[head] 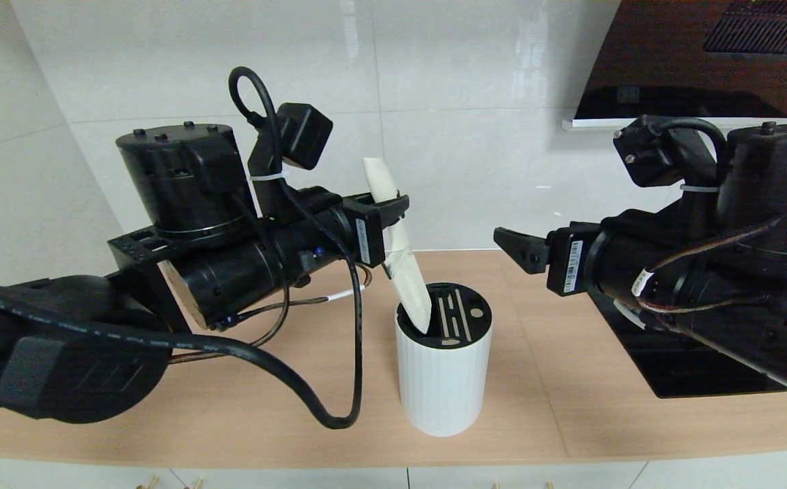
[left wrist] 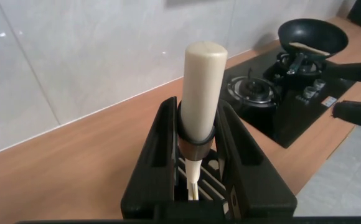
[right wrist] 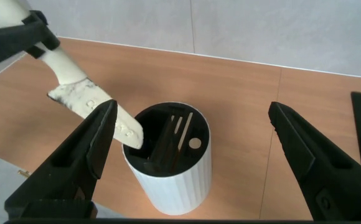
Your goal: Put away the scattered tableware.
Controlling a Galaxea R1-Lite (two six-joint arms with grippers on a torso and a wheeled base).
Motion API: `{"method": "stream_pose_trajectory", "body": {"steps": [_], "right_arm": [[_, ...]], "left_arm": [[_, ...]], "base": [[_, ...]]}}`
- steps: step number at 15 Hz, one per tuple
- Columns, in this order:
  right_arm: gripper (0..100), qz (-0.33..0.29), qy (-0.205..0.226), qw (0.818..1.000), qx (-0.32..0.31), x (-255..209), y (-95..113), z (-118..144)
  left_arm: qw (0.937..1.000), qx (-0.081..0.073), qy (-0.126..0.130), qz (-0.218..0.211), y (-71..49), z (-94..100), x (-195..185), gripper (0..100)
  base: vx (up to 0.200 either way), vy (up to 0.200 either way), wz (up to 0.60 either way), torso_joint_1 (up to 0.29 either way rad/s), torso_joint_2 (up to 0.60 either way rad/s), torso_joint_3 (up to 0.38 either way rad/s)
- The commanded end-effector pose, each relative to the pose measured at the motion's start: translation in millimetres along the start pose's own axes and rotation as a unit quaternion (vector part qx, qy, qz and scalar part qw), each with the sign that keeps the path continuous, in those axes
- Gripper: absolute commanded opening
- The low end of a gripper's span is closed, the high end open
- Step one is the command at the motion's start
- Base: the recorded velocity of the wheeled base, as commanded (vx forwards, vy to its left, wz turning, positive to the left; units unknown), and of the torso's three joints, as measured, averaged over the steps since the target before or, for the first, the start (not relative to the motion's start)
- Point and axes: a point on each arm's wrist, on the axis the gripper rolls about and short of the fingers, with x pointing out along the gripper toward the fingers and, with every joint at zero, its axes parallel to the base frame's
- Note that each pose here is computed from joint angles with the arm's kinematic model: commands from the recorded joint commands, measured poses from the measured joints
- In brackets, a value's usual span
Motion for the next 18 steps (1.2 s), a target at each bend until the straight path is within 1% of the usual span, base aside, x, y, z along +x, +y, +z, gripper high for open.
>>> {"method": "stream_pose_trajectory", "body": {"steps": [1,3,5,6,7,8,10,12,13,15,18], "right_arm": [[100,0.000,0.003,1.000,-0.001,2.3,0.7,-2.1],[100,-0.001,0.008,1.000,-0.003,4.3,1.1,-4.6],[100,-0.002,0.010,1.000,-0.004,5.4,1.4,-6.1],[100,-0.002,0.010,1.000,-0.004,5.4,1.4,-6.1],[100,-0.002,0.010,1.000,-0.004,5.4,1.4,-6.1],[100,-0.002,0.010,1.000,-0.004,5.4,1.4,-6.1],[100,-0.002,0.012,1.000,-0.004,6.2,1.5,-7.3],[100,-0.002,0.014,1.000,-0.005,7.4,1.8,-8.6],[100,-0.002,0.015,1.000,-0.006,7.3,1.7,-9.0],[100,-0.002,0.015,1.000,-0.006,7.7,1.8,-9.4],[100,-0.002,0.015,1.000,-0.006,7.3,1.7,-9.0]], "left_arm": [[0.9999,-0.001,0.013,-0.001,-1.0,-8.7,6.1,0],[0.9998,0.005,0.019,-0.002,-1.0,-12.8,8.8,0],[0.9997,0.005,0.025,-0.003,-1.5,-17.0,11.6,0],[0.9994,0.006,0.033,-0.004,-2.9,-22.3,14.6,0],[0.9994,0.006,0.035,-0.003,-3.1,-24.3,15.9,0],[0.9992,0.006,0.038,-0.002,-4.8,-30.4,21.1,0],[0.9992,0.008,0.039,0.001,-4.2,-37.8,27.1,0],[0.9988,0.010,0.048,0.003,-4.5,-44.4,30.7,0],[0.9986,0.010,0.052,0.000,-6.4,-47.3,32.3,0],[0.9976,0.010,0.068,-0.006,-10.9,-59.2,38.4,0],[0.9968,0.009,0.079,-0.007,-10.6,-68.0,43.1,0]], "base": [[0.000,0.000,0.00,0.000,0.00,0.000],[0.000,0.000,0.00,0.000,0.00,0.000],[0.000,0.000,0.00,0.000,0.00,0.000],[0.000,0.000,0.00,0.000,0.00,0.000],[0.000,0.000,0.00,0.000,0.00,0.000],[0.000,0.000,0.00,0.000,0.00,0.000],[0.000,0.000,0.00,0.000,0.00,0.000],[0.000,0.000,0.00,0.000,0.00,0.000],[0.000,0.000,0.00,0.000,0.00,0.000],[0.000,0.000,0.00,0.000,0.00,0.000],[0.000,0.000,0.00,0.000,0.00,0.000]]}}
